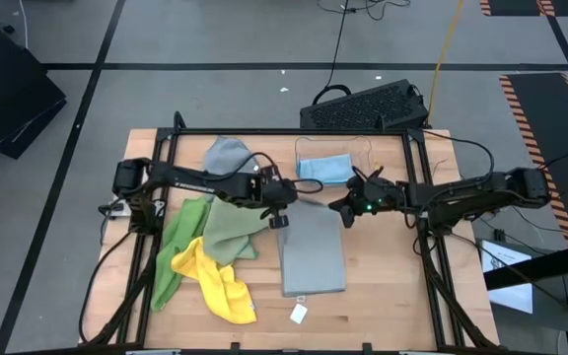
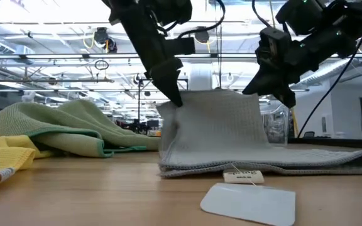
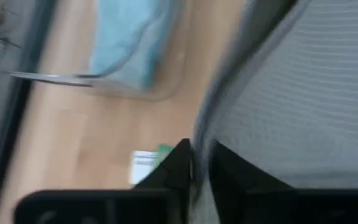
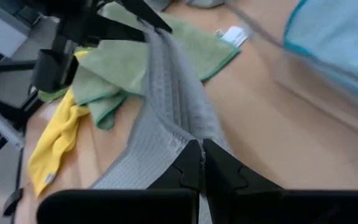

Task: Fold microfiber towels
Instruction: Fold the light gray towel

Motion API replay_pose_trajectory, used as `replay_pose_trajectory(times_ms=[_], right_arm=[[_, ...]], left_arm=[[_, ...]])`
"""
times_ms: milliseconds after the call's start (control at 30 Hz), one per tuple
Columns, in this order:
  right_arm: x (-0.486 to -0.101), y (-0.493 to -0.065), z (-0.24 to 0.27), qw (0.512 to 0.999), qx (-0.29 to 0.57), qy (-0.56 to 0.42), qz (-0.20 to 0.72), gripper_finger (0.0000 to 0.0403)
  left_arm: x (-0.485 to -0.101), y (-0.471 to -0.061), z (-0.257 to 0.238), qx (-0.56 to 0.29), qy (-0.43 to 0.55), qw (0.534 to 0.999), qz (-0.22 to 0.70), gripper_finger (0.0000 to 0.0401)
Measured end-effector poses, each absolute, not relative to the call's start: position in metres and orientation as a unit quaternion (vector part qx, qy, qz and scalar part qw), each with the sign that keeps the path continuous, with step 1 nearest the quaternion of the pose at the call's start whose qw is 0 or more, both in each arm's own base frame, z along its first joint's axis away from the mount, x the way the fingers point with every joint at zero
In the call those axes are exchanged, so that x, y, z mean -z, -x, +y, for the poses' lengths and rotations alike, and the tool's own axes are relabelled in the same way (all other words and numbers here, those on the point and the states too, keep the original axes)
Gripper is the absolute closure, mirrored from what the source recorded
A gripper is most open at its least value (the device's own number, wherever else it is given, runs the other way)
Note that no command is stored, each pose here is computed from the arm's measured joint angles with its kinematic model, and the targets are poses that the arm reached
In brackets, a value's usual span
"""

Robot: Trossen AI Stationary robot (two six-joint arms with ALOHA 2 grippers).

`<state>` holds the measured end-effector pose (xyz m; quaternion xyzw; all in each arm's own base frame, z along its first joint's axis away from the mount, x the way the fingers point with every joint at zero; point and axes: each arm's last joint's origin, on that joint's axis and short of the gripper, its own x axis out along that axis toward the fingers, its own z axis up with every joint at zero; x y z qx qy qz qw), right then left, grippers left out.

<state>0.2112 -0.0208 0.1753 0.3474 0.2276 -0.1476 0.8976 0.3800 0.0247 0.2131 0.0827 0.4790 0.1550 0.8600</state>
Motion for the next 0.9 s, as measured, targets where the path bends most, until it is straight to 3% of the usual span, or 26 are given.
replay_pose_trajectory(times_ms=[233, 400, 500, 633, 900], right_arm=[[-0.176, -0.21, -0.03, 0.906, 0.147, -0.327, 0.225, 0.0391], [-0.172, -0.207, -0.037, 0.887, 0.175, -0.358, 0.234, 0.0319], [-0.168, -0.202, -0.04, 0.865, 0.187, -0.387, 0.258, 0.0275], [-0.17, -0.196, -0.039, 0.849, 0.129, -0.421, 0.291, 0.024], [-0.186, -0.178, -0.026, 0.833, 0.085, -0.457, 0.301, 0.0245]], left_arm=[[-0.217, -0.376, 0.029, -0.173, -0.068, 0.855, 0.484, 0.0235], [-0.211, -0.366, 0.036, -0.191, 0.006, 0.832, 0.522, 0.0212], [-0.21, -0.366, 0.041, -0.168, 0.086, 0.833, 0.521, 0.022], [-0.217, -0.38, 0.031, -0.09, 0.184, 0.863, 0.461, 0.0252], [-0.199, -0.407, -0.035, -0.046, 0.151, 0.902, 0.401, 0.0338]])
